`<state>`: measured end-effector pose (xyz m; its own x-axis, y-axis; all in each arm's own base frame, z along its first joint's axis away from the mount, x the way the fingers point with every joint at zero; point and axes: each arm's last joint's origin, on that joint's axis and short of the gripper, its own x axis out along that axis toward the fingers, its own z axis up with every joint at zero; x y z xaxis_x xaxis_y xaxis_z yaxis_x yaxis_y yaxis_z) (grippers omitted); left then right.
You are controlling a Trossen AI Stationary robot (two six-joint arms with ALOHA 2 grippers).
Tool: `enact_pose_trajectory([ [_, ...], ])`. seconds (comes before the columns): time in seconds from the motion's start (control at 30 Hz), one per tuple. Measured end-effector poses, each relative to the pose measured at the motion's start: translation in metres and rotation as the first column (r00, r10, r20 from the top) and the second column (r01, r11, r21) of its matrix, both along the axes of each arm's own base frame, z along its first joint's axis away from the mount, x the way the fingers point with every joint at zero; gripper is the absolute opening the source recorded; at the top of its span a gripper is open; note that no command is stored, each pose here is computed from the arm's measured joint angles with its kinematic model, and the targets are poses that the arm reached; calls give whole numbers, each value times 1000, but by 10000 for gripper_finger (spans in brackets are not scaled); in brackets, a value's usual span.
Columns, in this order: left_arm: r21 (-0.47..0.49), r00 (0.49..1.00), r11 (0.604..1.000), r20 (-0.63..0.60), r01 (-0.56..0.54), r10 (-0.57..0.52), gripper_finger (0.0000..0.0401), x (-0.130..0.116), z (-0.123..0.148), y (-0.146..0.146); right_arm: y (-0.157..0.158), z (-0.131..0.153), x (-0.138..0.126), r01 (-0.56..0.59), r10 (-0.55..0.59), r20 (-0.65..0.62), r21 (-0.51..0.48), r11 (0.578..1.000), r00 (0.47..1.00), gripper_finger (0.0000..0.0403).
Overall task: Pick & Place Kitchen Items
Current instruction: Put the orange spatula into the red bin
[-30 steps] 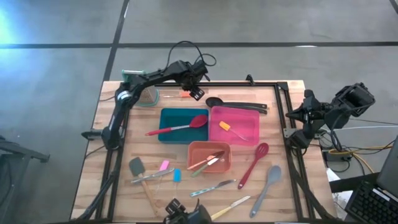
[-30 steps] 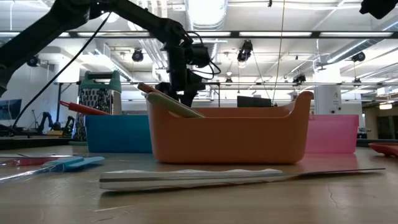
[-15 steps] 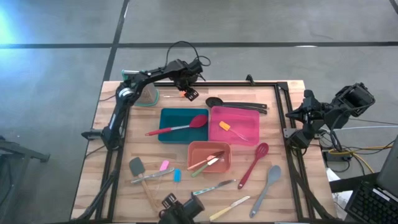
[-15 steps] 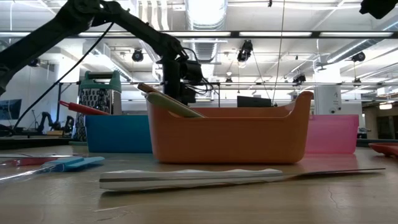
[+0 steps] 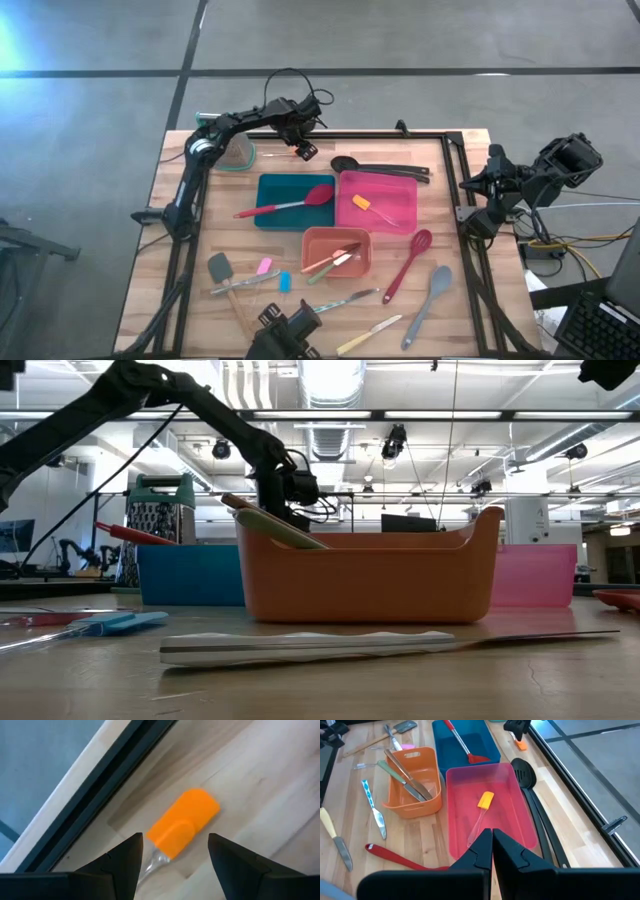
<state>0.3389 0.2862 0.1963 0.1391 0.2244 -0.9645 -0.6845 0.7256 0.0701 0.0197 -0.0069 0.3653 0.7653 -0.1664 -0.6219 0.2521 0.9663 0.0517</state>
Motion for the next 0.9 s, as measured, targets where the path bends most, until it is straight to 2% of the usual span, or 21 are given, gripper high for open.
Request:
enact_pose_trajectory([
  [0.13,-21,998,1000,57,-2,3,229,1,-2,3,0,0,0,0,0,0,0,1000,1000,8],
  [0.47,-90,1000,996,-15,-20,19,229,4,-32,3,0,0,0,1,-1,0,-1,1000,1000,8],
  [0.67,-58,998,998,-51,-25,22,224,4,-35,2,0,0,0,1,-1,0,-1,1000,1000,8],
  [0.77,-47,999,999,-51,-19,17,196,5,-33,3,0,0,0,1,-1,0,-1,1000,1000,8],
  [0.9,-30,999,999,-46,-23,21,124,7,-32,4,0,0,0,0,0,0,-1,1000,1000,8],
])
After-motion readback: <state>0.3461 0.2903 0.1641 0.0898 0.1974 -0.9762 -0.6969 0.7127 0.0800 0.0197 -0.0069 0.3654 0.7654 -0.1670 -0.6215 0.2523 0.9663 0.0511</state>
